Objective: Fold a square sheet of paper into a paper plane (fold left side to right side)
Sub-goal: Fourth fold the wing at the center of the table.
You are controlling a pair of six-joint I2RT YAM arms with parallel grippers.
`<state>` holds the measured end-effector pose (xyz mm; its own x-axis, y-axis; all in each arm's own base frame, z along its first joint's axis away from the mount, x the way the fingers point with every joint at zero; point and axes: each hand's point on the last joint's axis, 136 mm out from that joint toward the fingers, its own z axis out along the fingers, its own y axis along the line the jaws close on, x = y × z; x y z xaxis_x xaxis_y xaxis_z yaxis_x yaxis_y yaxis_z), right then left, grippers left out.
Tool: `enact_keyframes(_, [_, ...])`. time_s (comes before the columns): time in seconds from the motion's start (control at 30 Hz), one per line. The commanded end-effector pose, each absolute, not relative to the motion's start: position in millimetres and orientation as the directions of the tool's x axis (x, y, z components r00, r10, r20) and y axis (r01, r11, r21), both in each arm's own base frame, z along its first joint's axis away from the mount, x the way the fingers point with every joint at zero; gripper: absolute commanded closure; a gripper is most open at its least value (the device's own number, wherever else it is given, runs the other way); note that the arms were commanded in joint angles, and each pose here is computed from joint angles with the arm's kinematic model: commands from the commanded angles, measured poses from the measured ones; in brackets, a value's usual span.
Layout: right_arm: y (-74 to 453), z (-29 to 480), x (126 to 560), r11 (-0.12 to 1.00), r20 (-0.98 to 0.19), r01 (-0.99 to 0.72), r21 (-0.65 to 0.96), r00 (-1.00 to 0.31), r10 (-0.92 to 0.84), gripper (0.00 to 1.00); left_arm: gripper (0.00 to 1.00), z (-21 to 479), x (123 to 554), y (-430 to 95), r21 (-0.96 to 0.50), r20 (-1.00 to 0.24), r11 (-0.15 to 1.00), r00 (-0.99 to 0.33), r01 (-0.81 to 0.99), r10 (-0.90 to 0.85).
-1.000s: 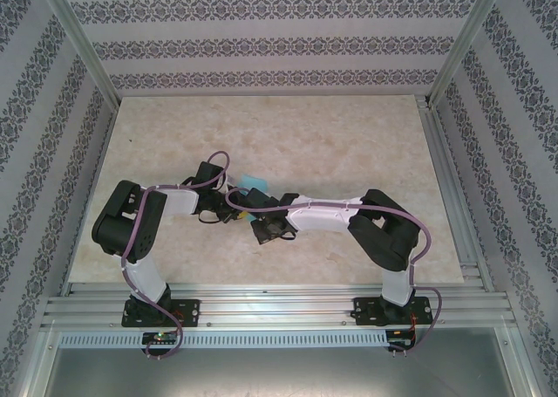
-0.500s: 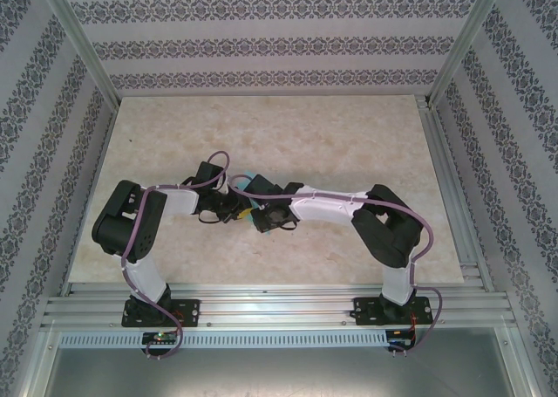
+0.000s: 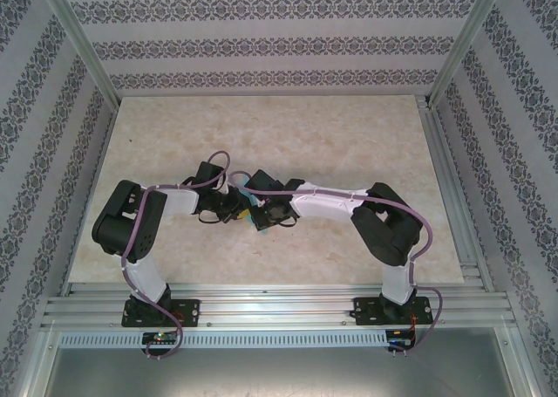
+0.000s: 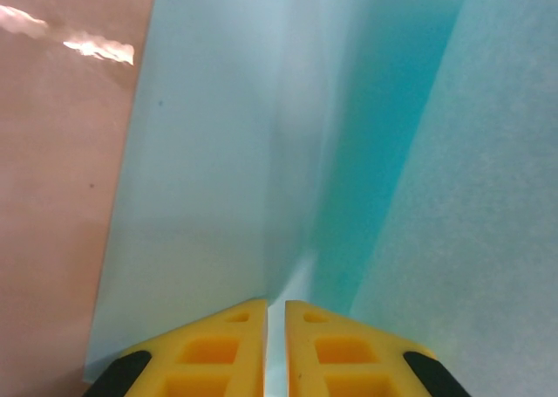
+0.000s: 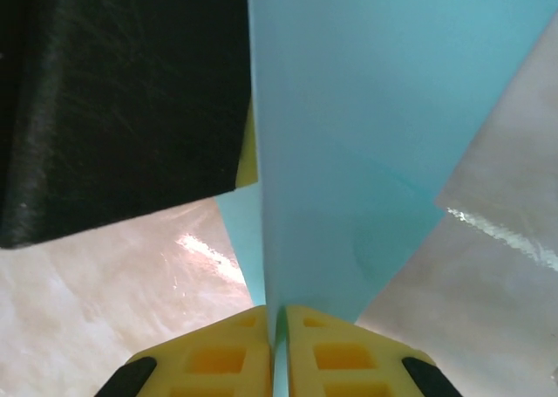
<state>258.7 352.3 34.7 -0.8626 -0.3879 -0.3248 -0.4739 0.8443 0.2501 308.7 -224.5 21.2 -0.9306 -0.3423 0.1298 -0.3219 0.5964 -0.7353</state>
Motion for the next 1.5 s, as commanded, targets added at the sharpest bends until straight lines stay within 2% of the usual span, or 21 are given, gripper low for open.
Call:
enact_keyframes(0.0, [356.3, 29.1, 261.6, 0.825, -0.319, -0.456, 0.333, -0.878, -0.357, 0.88, 0.86, 2.0, 298.3, -217.5, -0.677, 0.149, 0.648, -0.927, -0.349, -0.344])
enact_keyframes(0.17, [356.5, 35.6, 268.8, 0.802, -0.338, -0.449, 0.393, -0.882, -0.328, 0.82, 0.86, -1.4, 295.6, -215.0, -0.666, 0.152, 0.657, -0.926, -0.354, -0.346])
enact_keyframes(0.47, [351.5, 47.9, 286.1, 0.798, -0.355, -0.462, 0.387, -0.873, -0.333, 0.75, 0.86, -6.0, 291.4, -212.5, -0.655, 0.156, 0.665, -0.925, -0.359, -0.346])
enact_keyframes(0.53, [352.5, 48.5, 288.2, 0.795, -0.354, -0.463, 0.391, -0.873, -0.334, 0.77, 0.86, -6.2, 291.3, -212.6, -0.654, 0.156, 0.666, -0.925, -0.359, -0.346])
enact_keyframes(0.63, [357.3, 44.3, 283.3, 0.778, -0.334, -0.464, 0.423, -0.878, -0.342, 0.92, 0.86, -5.1, 290.6, -212.5, -0.656, 0.154, 0.666, -0.927, -0.356, -0.343])
enact_keyframes(0.8, [361.0, 36.7, 273.4, 0.758, -0.317, -0.457, 0.465, -0.885, -0.340, 0.97, 0.84, 2.4, 291.9, -207.6, -0.661, 0.134, 0.668, -0.930, -0.342, -0.343])
enact_keyframes(1.17, [360.6, 29.8, 270.2, 0.752, -0.306, -0.446, 0.485, -0.892, -0.332, 0.95, 0.61, 55.7, 302.4, -169.6, -0.697, 0.039, 0.657, -0.930, -0.288, -0.366])
enact_keyframes(1.47, [358.7, 28.5, 270.6, 0.749, -0.304, -0.426, 0.507, -0.902, -0.307, 0.94, 0.62, 64.4, 311.1, -193.5, -0.805, 0.074, 0.531, -0.933, -0.264, -0.352])
